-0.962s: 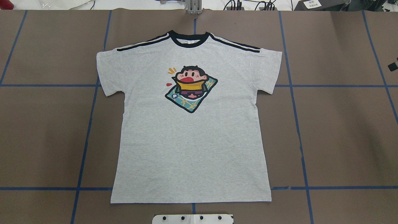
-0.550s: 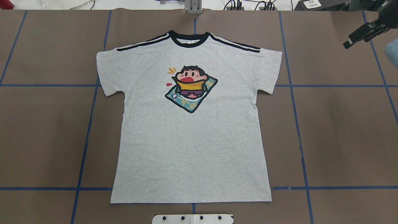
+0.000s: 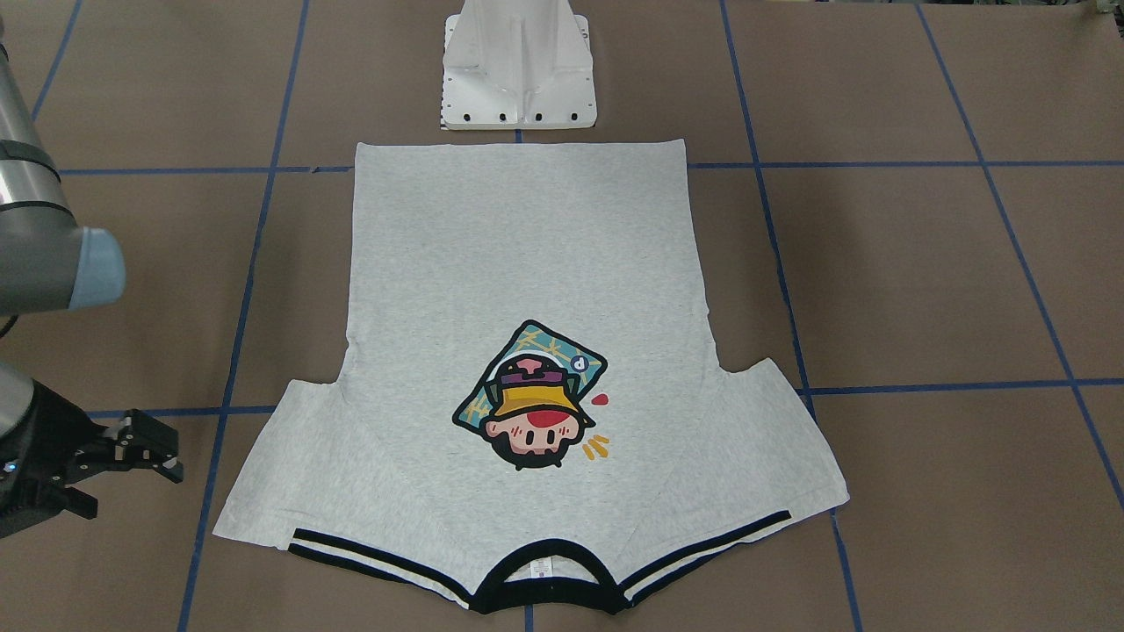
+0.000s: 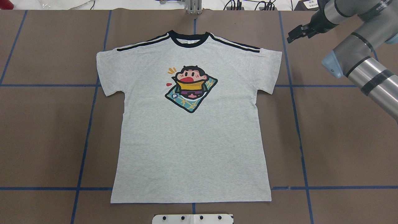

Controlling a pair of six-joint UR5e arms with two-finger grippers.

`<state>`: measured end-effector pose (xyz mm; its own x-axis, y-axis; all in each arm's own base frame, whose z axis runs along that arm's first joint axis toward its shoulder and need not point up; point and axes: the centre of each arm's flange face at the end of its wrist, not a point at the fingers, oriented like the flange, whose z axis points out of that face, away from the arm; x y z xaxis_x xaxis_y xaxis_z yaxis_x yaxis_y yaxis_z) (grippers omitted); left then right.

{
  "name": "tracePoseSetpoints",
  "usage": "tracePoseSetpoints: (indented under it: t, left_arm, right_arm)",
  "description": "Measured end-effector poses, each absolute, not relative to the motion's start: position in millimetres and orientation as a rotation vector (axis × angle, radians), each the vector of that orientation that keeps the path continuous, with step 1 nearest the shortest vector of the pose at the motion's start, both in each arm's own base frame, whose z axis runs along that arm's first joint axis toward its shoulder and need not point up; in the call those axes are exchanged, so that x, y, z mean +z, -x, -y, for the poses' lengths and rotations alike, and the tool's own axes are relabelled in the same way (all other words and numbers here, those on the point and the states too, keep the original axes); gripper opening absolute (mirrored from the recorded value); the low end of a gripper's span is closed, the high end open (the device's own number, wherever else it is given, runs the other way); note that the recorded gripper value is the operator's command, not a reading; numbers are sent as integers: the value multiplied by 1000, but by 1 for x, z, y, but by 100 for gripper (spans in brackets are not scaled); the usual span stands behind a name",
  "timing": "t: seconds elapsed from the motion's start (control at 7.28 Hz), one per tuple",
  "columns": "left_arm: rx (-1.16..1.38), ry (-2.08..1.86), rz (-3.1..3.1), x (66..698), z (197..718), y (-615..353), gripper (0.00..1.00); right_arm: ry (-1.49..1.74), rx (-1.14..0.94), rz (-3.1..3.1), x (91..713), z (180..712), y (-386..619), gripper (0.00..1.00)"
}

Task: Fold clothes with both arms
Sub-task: 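Move the right gripper toward the sleeve nearest it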

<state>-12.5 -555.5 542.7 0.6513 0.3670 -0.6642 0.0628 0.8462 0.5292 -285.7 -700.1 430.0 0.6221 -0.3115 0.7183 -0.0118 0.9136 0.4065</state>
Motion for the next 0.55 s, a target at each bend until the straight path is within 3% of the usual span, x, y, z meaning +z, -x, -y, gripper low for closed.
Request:
tracePoseSetpoints:
  t: [0.55]
  left_arm:
    - [163, -565, -865, 546, 557, 12, 100]
  right_arm:
    - [-379, -151, 816, 448, 708, 358, 95]
